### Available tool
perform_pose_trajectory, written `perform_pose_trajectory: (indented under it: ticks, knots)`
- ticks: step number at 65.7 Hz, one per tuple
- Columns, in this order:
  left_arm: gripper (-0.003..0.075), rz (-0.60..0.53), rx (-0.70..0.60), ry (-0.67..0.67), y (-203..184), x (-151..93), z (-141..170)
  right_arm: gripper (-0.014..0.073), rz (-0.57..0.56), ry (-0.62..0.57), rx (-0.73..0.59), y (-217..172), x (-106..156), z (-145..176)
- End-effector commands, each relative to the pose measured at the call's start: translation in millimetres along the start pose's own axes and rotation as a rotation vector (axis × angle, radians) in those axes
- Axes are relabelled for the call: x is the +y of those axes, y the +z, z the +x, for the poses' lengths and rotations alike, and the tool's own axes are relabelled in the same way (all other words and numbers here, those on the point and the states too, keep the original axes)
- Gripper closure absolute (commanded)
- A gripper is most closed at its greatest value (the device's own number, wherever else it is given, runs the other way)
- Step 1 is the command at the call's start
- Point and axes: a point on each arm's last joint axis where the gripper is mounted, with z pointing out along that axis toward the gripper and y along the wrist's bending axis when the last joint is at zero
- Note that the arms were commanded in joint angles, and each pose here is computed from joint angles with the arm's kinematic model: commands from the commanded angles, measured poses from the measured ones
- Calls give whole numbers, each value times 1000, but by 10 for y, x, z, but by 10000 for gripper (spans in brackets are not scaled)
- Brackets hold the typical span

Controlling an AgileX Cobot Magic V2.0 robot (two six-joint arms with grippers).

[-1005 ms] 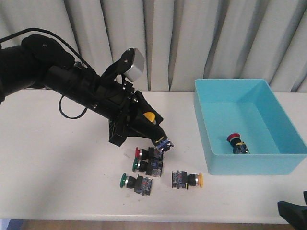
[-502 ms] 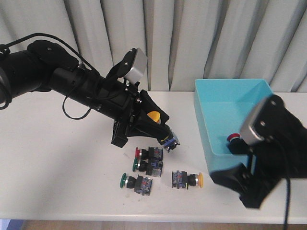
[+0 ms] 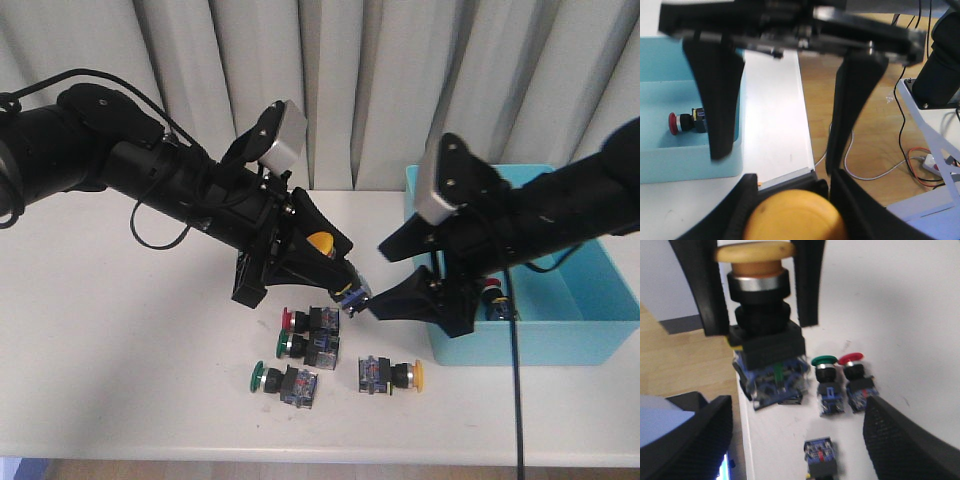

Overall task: Pick red and yellow buttons and place in box
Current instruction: 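Grasp the yellow button with the right gripper, release the left, then carry the yellow button into the blue box and lower it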

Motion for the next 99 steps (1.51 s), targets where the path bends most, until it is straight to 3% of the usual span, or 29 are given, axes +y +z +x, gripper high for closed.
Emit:
perform_pose_trajectory:
  ticks: [1,23,46,54,65,74,88,95,99]
  knots:
    - [510,27,-105,40,-145,-148,-287,60,-36,-73,-68,10,13,-230]
    - [510,27,-105,40,-145,-148,-287,158,-66,-78,-80,149,-5,-284]
    - [500,24,-105,40,-145,-146,-287,384,-70,-75,-82,148,-1,-286]
    - [422,24,-104,41,-145,-146,-286,389,-72,-74,-82,148,0,-286]
    - [199,21,-105,37,-150,-144,-288,389,-77,-72,-81,148,5,-285]
    - [87,18,-81,38,-148,-141,-266,389,-68,-62,-66,117,-7,-264]
    - [94,-63,33,67,-147,-65,-165,389,77,22,140,-303,-115,-129]
    - [122,-174,97,53,-163,36,-109,389,218,93,288,-617,-190,-7]
    - [141,-233,135,39,-178,88,-75,389,329,203,327,-785,-267,71]
